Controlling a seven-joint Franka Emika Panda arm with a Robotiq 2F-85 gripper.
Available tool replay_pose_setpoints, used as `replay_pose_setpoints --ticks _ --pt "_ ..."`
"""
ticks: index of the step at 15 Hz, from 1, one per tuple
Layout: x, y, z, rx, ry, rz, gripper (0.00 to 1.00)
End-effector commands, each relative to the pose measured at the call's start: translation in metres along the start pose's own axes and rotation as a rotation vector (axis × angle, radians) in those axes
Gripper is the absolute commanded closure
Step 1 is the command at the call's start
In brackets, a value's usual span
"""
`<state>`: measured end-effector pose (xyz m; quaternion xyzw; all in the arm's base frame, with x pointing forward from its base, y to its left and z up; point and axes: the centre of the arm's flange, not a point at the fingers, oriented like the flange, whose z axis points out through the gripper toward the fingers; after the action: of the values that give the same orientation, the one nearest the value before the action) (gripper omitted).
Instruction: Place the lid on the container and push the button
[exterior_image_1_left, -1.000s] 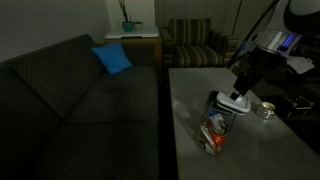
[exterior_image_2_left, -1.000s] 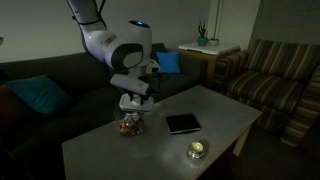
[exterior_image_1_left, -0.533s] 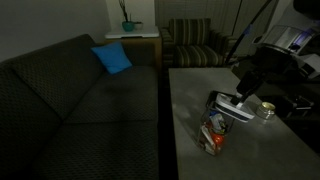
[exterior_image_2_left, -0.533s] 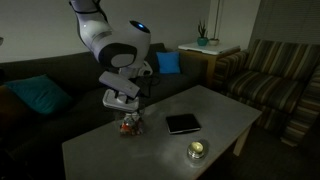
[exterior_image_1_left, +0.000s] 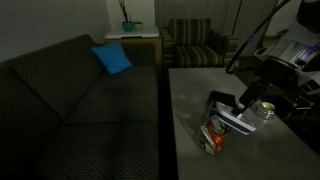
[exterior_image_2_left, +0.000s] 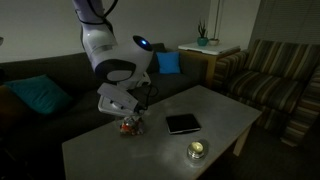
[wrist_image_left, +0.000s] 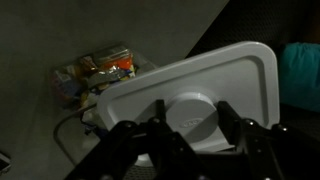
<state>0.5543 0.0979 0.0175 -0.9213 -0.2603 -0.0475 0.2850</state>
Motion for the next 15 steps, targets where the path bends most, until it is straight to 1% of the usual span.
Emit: replay_pose_setpoints --ticks 1,7,11,15 --pt "-0.013 0.002 0.019 0.040 0.076 -0.038 0.71" --pt "-0.010 -0.002 0.024 0.038 0.141 -0.087 0.71" --pt "-0.003 0.008 0.029 -0.011 0.181 -0.090 0.71" --pt "0.007 0.015 0.025 -0.064 0.227 -0.103 0.71"
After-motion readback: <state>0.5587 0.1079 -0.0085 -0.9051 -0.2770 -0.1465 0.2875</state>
